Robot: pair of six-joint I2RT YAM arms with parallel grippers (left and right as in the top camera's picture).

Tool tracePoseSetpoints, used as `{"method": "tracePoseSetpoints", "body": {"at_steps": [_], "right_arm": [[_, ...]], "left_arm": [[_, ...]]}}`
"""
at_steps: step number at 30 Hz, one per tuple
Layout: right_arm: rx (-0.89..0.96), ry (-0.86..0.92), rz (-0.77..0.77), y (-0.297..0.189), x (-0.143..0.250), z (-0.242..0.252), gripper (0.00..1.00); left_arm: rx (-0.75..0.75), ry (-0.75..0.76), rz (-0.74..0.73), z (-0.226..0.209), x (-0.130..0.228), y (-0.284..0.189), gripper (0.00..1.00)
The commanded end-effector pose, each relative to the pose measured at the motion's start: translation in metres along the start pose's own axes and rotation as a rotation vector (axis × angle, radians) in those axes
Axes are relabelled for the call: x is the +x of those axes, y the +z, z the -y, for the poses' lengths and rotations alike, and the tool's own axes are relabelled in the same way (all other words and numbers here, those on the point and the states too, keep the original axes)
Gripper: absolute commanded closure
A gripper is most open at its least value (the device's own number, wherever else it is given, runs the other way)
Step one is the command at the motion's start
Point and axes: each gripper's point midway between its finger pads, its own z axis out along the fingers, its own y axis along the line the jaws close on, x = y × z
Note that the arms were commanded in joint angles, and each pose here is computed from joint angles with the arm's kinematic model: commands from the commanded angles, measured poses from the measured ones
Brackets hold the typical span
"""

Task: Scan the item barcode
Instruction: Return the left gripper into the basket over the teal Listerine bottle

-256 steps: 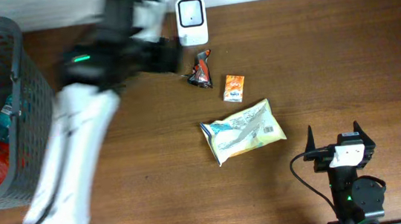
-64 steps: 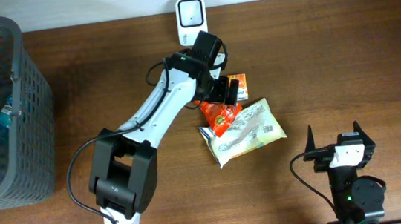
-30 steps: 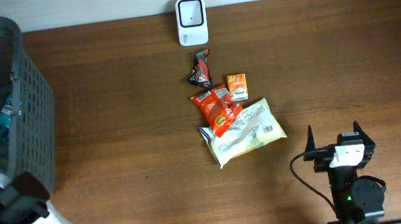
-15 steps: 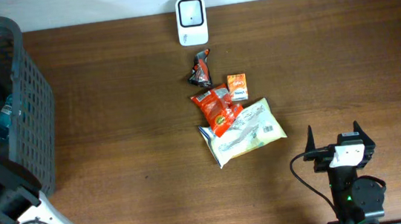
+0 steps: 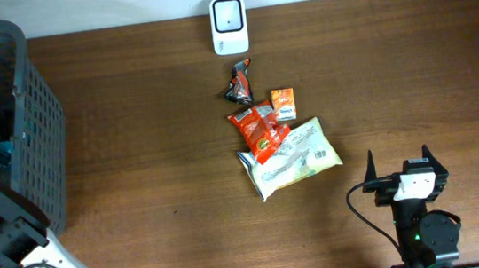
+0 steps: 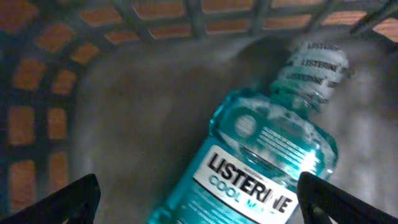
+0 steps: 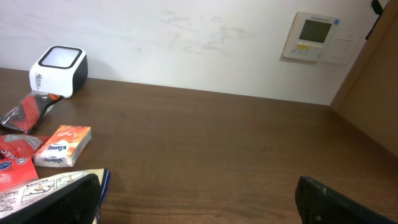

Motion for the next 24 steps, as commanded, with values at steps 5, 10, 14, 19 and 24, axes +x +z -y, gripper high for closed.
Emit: {"method": "tracePoseSetpoints", "body": {"at_steps": [5, 10, 14, 19, 24], "right_arm": [[-0.001, -0.008, -0.006, 0.000, 0.004, -0.001, 0.02], [-0.001, -0.008, -0.006, 0.000, 0.004, -0.001, 0.02], [-0.001, -0.008, -0.006, 0.000, 0.004, -0.001, 0.02], [-0.001, -0.008, -0.006, 0.000, 0.004, -0.001, 0.02], [-0.001, -0.008, -0.006, 0.000, 0.004, -0.001, 0.02]], "left_arm": [[0.050, 0.077, -0.084, 0.007, 0.031, 0.044, 0.00], [0.126, 0.062, -0.107, 0.022, 0.044, 0.063, 0.00], [0.136, 0.057, -0.139, 0.025, 0.051, 0.062, 0.23], [0.130, 0.054, -0.183, 0.025, 0.060, 0.060, 0.34], [0.140, 0.042, -0.197, 0.028, 0.063, 0.058, 0.35]]}}
